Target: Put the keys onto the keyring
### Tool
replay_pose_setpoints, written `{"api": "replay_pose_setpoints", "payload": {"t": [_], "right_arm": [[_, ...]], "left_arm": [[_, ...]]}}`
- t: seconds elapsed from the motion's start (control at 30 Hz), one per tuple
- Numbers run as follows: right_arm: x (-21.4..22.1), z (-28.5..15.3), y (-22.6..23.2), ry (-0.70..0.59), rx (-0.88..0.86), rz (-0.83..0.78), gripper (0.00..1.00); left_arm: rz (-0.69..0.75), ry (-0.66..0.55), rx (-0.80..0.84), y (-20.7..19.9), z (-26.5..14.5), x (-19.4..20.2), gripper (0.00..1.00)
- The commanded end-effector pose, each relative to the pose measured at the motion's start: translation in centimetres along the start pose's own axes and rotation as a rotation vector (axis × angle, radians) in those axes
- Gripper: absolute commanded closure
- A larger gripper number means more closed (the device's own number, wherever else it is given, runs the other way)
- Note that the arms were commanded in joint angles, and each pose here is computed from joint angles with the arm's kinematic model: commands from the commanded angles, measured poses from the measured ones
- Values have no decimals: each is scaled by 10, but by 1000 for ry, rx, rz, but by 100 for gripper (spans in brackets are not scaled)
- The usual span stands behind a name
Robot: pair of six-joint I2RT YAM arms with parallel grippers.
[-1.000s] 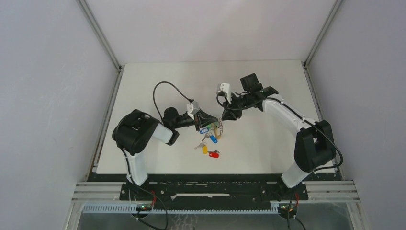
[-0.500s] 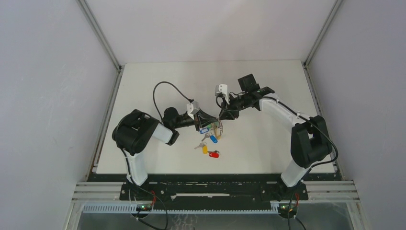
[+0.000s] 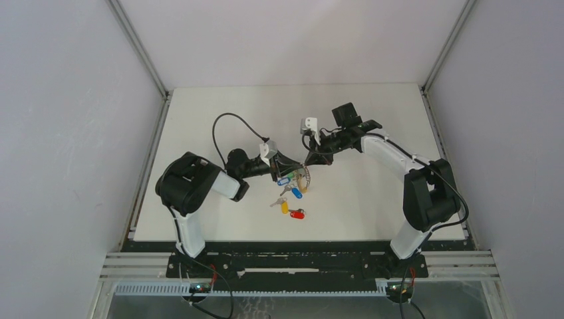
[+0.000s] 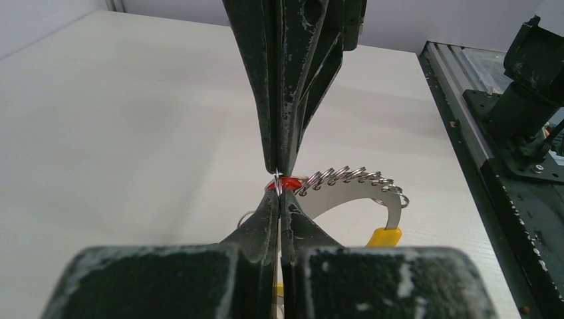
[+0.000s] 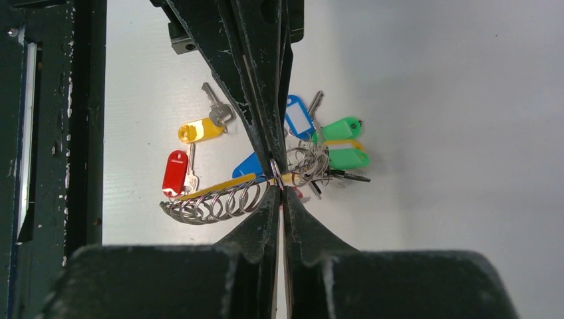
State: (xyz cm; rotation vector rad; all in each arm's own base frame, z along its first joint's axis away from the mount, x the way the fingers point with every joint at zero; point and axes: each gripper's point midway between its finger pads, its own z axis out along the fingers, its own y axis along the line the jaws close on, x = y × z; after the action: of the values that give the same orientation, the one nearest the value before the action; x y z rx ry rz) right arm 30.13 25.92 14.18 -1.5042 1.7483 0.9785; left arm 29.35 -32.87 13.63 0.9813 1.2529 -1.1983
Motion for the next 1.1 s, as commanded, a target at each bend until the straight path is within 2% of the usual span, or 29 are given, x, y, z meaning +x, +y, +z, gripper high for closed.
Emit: {"api": "replay_pose_setpoints", "payload": {"t": [0.0, 0.3, 0.57, 0.7, 0.77, 1.07], "right_arm": [[3, -10, -6, 8, 21, -2, 100], [14, -6, -10, 46, 38, 56, 100], [7, 10, -4, 54, 26, 14, 100], [-1, -2, -10, 23, 57, 2, 85], [-6, -9, -11, 2, 61, -15, 81], [-21, -7, -7, -77, 9, -88, 78]], "left_arm": [[76, -73, 2, -3, 2, -34, 100], [84, -82, -13, -1, 0, -39, 100], [83, -83, -14, -2, 0, -39, 100], [84, -81, -15, -3, -1, -38, 100], [82, -80, -14, -3, -1, -38, 100], [80, -80, -10, -3, -1, -38, 100]]}}
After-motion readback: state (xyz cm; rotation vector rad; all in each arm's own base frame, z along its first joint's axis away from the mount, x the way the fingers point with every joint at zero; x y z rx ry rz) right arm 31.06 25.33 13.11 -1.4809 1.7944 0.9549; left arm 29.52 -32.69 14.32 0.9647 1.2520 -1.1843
